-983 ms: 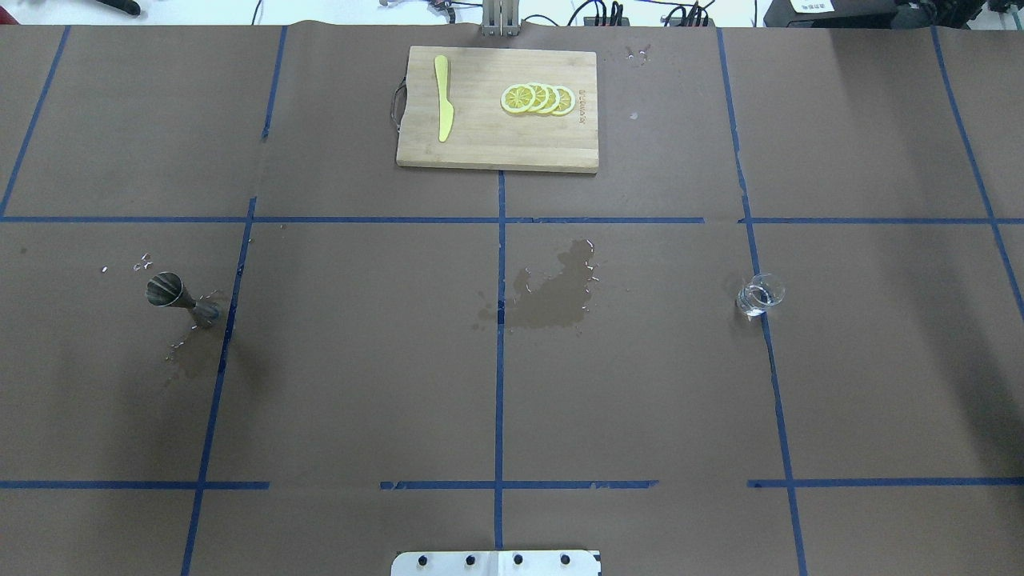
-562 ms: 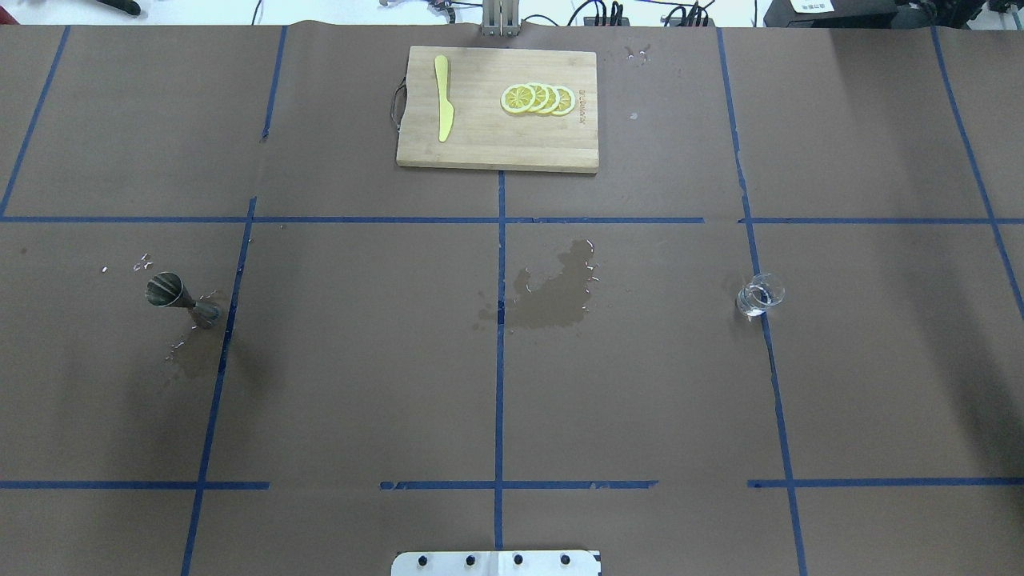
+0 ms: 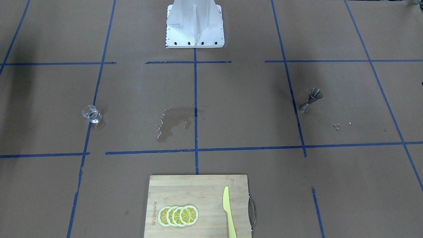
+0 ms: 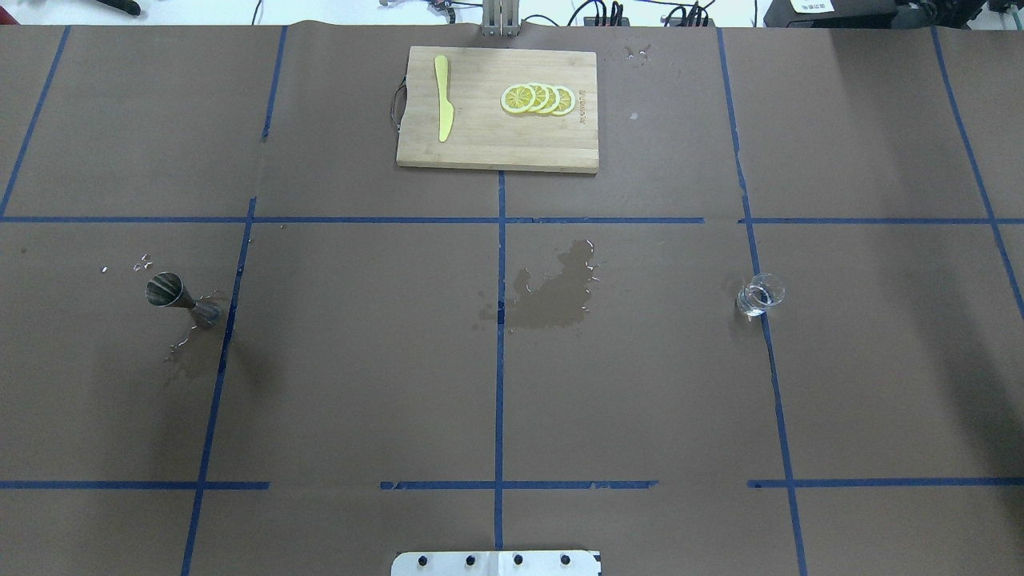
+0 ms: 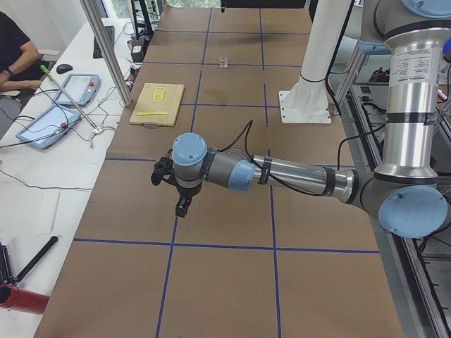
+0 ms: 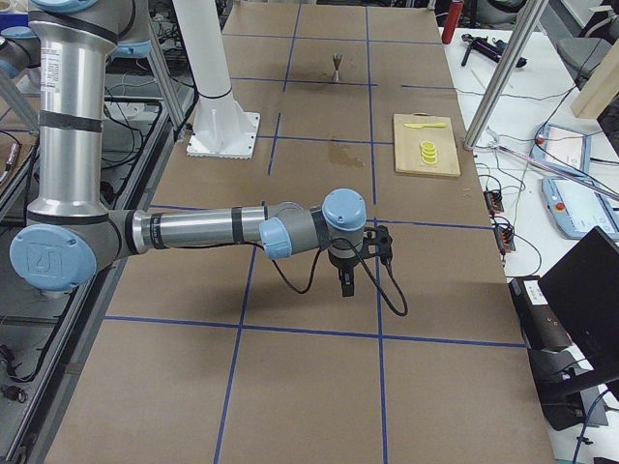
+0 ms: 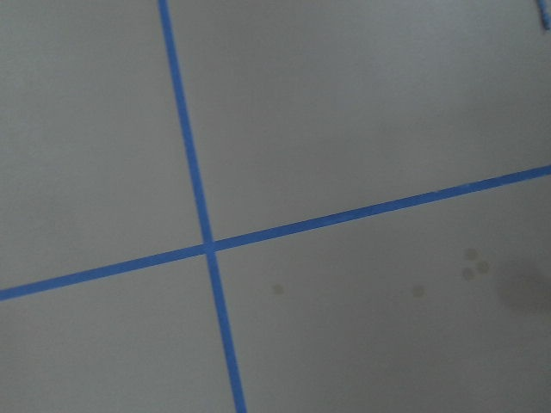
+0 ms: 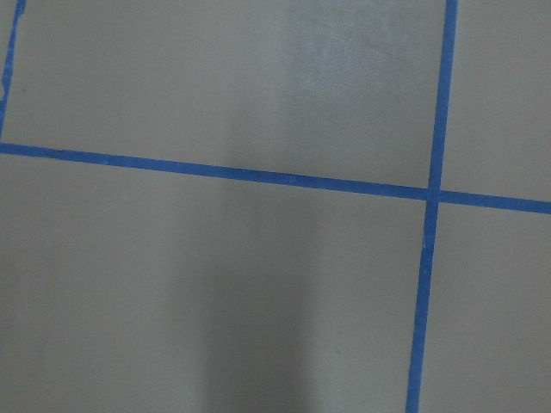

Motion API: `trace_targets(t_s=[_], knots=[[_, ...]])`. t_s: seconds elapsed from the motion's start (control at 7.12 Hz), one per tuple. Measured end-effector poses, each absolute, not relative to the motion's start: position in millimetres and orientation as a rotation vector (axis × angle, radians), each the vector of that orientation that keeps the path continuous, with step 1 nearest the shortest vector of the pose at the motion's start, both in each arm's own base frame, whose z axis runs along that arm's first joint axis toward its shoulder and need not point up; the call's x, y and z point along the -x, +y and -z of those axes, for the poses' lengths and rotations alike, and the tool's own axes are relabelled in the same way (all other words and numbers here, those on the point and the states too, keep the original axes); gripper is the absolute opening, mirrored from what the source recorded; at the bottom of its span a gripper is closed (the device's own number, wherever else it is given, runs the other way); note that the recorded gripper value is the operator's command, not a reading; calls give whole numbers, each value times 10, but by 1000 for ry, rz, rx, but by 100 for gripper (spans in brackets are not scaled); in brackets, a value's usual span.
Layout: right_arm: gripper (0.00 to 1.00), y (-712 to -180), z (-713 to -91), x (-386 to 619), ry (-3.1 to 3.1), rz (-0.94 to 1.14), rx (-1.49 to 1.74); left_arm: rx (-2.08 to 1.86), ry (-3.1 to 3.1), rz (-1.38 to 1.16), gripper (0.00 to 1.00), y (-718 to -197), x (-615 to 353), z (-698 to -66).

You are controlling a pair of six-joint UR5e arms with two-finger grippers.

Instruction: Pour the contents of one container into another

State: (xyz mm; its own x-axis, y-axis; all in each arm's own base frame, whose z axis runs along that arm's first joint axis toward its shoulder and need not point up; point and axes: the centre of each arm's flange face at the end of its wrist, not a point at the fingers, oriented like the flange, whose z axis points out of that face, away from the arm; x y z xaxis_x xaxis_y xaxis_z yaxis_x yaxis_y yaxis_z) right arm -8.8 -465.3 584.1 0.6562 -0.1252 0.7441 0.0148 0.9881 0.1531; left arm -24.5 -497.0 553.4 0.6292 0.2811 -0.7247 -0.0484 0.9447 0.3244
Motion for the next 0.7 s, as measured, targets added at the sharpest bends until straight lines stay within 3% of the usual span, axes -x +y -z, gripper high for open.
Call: trace_targets(t_s=[0.7], knots=[[100,-4660,-5650,292,-863,138,-163,-495,932,-149,99,-4984,-288,-5120]])
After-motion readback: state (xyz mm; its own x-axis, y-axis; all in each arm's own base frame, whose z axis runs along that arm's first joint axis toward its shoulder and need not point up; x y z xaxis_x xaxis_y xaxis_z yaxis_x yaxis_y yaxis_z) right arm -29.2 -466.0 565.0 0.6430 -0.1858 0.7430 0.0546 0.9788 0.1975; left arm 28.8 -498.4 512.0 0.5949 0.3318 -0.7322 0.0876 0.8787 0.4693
